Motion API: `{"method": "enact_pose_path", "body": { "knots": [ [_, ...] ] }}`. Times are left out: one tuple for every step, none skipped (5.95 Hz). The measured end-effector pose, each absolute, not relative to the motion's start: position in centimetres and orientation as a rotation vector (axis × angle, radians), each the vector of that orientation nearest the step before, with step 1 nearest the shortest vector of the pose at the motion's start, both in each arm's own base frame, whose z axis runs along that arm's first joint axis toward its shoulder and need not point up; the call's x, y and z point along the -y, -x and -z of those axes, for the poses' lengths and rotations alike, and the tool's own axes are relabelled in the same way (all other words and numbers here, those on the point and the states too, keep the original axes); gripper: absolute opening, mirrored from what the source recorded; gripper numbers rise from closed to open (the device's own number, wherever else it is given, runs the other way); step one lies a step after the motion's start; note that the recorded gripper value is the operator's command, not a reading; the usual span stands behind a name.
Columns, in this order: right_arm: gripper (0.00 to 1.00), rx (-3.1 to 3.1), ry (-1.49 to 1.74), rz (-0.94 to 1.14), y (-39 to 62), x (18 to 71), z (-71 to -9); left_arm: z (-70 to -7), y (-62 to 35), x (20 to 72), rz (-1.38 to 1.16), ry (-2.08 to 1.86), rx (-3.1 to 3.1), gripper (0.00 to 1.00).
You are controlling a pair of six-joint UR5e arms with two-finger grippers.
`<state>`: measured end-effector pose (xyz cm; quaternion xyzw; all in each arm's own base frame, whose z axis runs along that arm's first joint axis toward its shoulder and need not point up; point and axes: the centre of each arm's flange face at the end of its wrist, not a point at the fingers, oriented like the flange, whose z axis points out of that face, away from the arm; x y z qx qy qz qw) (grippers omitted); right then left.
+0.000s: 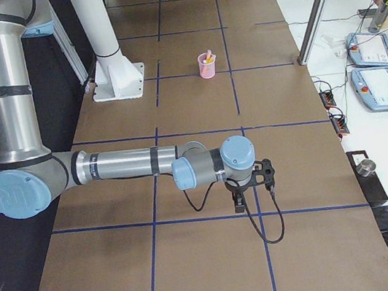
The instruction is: Collect pens into pen holder
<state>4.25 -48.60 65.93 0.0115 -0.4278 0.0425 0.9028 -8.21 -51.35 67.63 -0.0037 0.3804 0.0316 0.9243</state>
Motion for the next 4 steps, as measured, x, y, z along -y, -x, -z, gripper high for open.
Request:
{"method": "enact_pose_path", "body": {
  "knots": [
    [1.0,0.901,-0.012,-0.115,-5.6,47.1,-67.3,-67.1,7.9,48.6,-0.045,0.008,-0.802,1.0],
    [1.0,0.91,-0.013,-0.139,-7.0,45.9,-68.2,-66.9,7.7,46.5,-0.022,0.013,-0.816,1.0],
    [1.0,0.919,-0.018,-0.161,-8.4,44.8,-68.9,-67.0,7.6,45.6,-0.014,0.018,-0.82,1.0],
    [1.0,0.924,-0.027,-0.171,-9.4,43.9,-69.4,-67.0,7.6,45.4,-0.013,0.019,-0.821,1.0]
  ]
}}
